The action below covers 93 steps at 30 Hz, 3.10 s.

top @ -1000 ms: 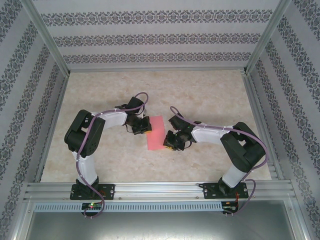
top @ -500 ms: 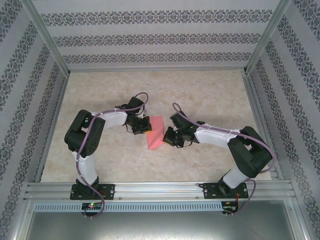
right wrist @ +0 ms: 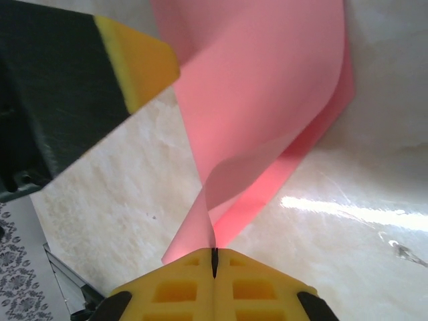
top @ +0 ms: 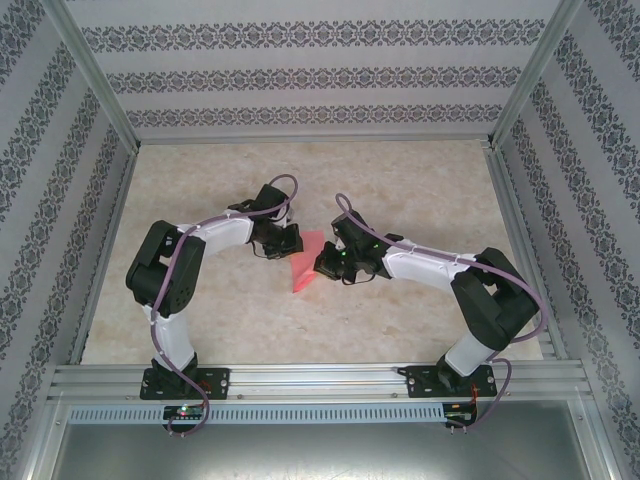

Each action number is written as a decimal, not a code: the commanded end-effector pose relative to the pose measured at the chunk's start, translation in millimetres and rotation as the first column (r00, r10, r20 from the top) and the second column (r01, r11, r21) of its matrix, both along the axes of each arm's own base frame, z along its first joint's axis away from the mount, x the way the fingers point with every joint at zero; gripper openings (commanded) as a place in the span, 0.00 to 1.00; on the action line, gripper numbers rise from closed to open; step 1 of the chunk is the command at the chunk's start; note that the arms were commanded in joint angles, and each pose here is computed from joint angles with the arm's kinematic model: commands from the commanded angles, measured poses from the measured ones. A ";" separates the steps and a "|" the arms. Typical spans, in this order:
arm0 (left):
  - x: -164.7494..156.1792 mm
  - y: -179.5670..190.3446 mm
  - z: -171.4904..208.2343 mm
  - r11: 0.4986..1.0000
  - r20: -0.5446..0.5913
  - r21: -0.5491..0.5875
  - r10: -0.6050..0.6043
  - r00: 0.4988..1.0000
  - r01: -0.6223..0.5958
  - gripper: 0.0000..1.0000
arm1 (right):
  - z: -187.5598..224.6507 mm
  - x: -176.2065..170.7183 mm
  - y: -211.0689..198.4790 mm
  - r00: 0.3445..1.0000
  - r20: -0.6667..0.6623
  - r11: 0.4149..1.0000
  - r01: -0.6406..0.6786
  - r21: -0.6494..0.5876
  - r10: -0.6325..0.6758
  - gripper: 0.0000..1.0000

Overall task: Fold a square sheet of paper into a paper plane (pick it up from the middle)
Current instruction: Fold the paper at the center of the table.

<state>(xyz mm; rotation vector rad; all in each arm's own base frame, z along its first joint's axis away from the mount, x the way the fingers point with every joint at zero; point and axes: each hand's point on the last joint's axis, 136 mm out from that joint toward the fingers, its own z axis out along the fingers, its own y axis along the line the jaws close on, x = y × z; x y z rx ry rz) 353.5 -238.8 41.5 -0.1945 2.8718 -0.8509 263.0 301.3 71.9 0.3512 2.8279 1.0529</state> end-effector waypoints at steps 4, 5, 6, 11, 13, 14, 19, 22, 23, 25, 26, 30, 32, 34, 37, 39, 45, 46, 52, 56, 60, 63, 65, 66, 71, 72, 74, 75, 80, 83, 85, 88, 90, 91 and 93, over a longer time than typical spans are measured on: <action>-7.7 3.3 -18.7 1.000 -0.061 0.009 -0.015 0.998 0.016 0.08 | -4.2 -21.4 -9.6 0.995 -0.096 0.998 -0.018 -0.065 0.011 0.00; -9.2 2.9 -21.2 1.000 -0.070 0.006 -0.018 0.997 0.019 0.08 | -4.9 -24.6 -11.3 0.994 -0.109 0.997 -0.019 -0.070 0.011 0.00; -11.2 1.9 -22.7 1.000 -0.076 0.001 -0.024 0.997 0.024 0.08 | -6.1 -28.0 -13.7 0.992 -0.123 0.997 -0.019 -0.080 0.009 0.00; -16.1 -0.1 -19.7 0.999 -0.070 -0.020 -0.039 0.997 0.038 0.07 | -7.4 -38.3 -18.7 0.986 -0.169 0.994 -0.024 -0.107 0.006 0.00; -18.7 -3.8 -7.4 0.998 -0.043 -0.049 -0.048 0.998 0.046 0.07 | -7.5 -40.0 -19.5 0.984 -0.176 0.992 -0.027 -0.119 0.006 0.00; -20.6 -5.9 -1.9 0.997 -0.029 -0.061 -0.055 0.998 0.053 0.08 | -7.7 -40.4 -19.5 0.984 -0.181 0.992 -0.029 -0.122 0.006 0.00; -50.6 -22.2 8.2 0.990 -0.030 -0.091 -0.112 0.993 0.109 0.08 | -12.2 -41.4 -17.4 0.981 -0.196 0.990 -0.036 -0.135 0.009 0.00; -67.3 -26.3 0.9 0.988 -0.053 -0.085 -0.131 0.990 0.126 0.07 | -14.3 -42.3 -17.3 0.979 -0.203 0.989 -0.038 -0.142 0.009 0.00; -70.7 -26.9 -1.7 0.988 -0.063 -0.082 -0.133 0.989 0.127 0.07 | -14.4 -42.5 -17.3 0.979 -0.202 0.989 -0.038 -0.143 0.009 0.00; -77.7 -28.8 -8.8 0.988 -0.091 -0.077 -0.141 0.986 0.134 0.06 | -14.3 -42.1 -17.3 0.979 -0.202 0.989 -0.036 -0.144 0.006 0.00; -80.4 -30.2 -11.9 0.987 -0.102 -0.075 -0.147 0.984 0.140 0.05 | -14.0 -42.0 -17.4 0.979 -0.202 0.989 -0.035 -0.144 0.005 0.00; -89.3 -35.3 -23.0 0.984 -0.143 -0.062 -0.174 0.974 0.166 0.05 | -12.0 -41.3 -17.1 0.980 -0.199 0.990 -0.029 -0.139 0.001 0.00; -90.1 -33.2 -26.6 0.985 -0.155 -0.044 -0.172 0.973 0.167 0.05 | -9.4 -39.6 -15.1 0.982 -0.189 0.991 -0.026 -0.129 0.001 0.00; -91.3 -31.1 -29.4 0.985 -0.163 -0.032 -0.171 0.972 0.168 0.05 | -5.9 -37.3 -12.8 0.985 -0.174 0.993 -0.026 -0.116 0.005 0.00; -92.5 -29.7 -32.1 0.985 -0.171 -0.024 -0.172 0.970 0.170 0.05 | 1.2 -30.4 -4.8 0.990 -0.143 0.997 -0.020 -0.075 0.009 0.00; -91.2 -30.6 -29.3 0.984 -0.159 -0.028 -0.176 0.972 0.173 0.05 | 6.7 -25.0 2.2 0.993 -0.118 0.999 -0.022 -0.044 0.017 0.00; -62.3 -26.2 14.7 0.991 -0.033 -0.080 -0.112 0.993 0.109 0.09 | 6.4 -12.3 12.7 0.996 -0.092 1.000 -0.018 -0.025 0.016 0.00; -55.6 -21.0 21.2 0.993 -0.013 -0.081 -0.085 0.996 0.084 0.09 | 4.7 -10.9 13.2 0.996 -0.094 1.000 -0.015 -0.027 0.012 0.00; -37.5 8.0 13.9 0.998 -0.021 -0.054 0.026 0.999 -0.027 0.08 | -2.1 -1.4 22.5 0.996 -0.089 1.000 -0.020 -0.021 0.018 0.00; -30.6 14.9 1.4 0.998 -0.040 -0.037 0.052 0.998 -0.053 0.06 | -9.5 5.5 27.4 0.996 -0.082 0.999 -0.021 -0.028 0.019 0.00; -22.2 9.1 -3.9 0.998 -0.045 -0.047 0.039 0.998 -0.041 0.06 | -18.9 11.0 34.4 0.997 -0.077 0.999 -0.024 -0.021 0.023 0.00; -17.9 7.5 -10.4 0.999 -0.054 -0.036 0.030 0.998 -0.032 0.06 | -23.5 14.7 38.6 0.997 -0.069 1.000 -0.025 -0.012 0.024 0.00; -16.1 6.5 -14.4 0.999 -0.061 -0.033 0.027 0.998 -0.029 0.06 | -26.0 16.0 40.8 0.997 -0.066 1.000 -0.028 -0.009 0.027 0.00; -16.0 6.0 -15.2 0.999 -0.062 -0.033 0.025 0.998 -0.027 0.05 | -26.8 16.8 42.0 0.997 -0.065 1.000 -0.030 -0.004 0.030 0.00; -20.0 10.3 -23.0 1.000 -0.085 -0.003 0.024 0.996 -0.024 0.04 | -30.0 20.6 46.8 0.998 -0.045 0.999 -0.039 0.010 0.039 0.00; -20.3 11.4 -24.0 1.000 -0.088 0.003 0.026 0.996 -0.026 0.04 | -30.6 20.5 47.6 0.998 -0.044 0.999 -0.041 0.011 0.041 0.00; -22.4 12.3 -26.7 1.000 -0.097 0.008 0.026 0.995 -0.025 0.03 | -32.4 21.2 48.6 0.998 -0.042 0.999 -0.042 0.014 0.043 0.00; -23.0 12.4 -27.3 1.000 -0.098 0.010 0.025 0.995 -0.024 0.03 | -33.4 21.4 48.4 0.998 -0.041 0.999 -0.042 0.014 0.042 0.00; -19.0 10.8 -19.6 1.000 -0.084 -0.002 0.023 0.996 -0.024 0.02 | -37.1 22.0 48.6 0.998 -0.039 0.999 -0.044 0.011 0.045 0.00; -11.2 9.1 -4.7 0.999 -0.043 -0.022 0.024 0.999 -0.025 0.04 | -37.2 21.8 48.9 0.998 -0.036 0.999 -0.048 0.012 0.049 0.00; -3.4 10.4 4.0 0.999 -0.016 -0.032 0.034 0.999 -0.034 0.05 | -37.8 21.5 48.2 0.998 -0.035 0.999 -0.049 0.008 0.049 0.00; 7.8 13.5 9.6 0.998 0.001 -0.044 0.054 0.999 -0.054 0.06 | -39.6 21.6 48.5 0.998 -0.034 0.999 -0.050 0.010 0.050 0.00; 11.2 14.2 6.3 0.998 -0.007 -0.038 0.054 0.998 -0.055 0.06 | -39.3 22.5 49.7 0.998 -0.026 0.999 -0.051 0.016 0.052 0.00; 11.5 14.3 2.7 0.998 -0.015 -0.031 0.053 0.998 -0.053 0.06 | -39.6 22.6 49.8 0.998 -0.022 0.998 -0.054 0.017 0.054 0.00; 11.9 13.8 -3.5 0.998 -0.030 -0.024 0.049 0.998 -0.050 0.06 | -38.8 23.7 51.6 0.998 -0.013 0.998 -0.061 0.024 0.061 0.00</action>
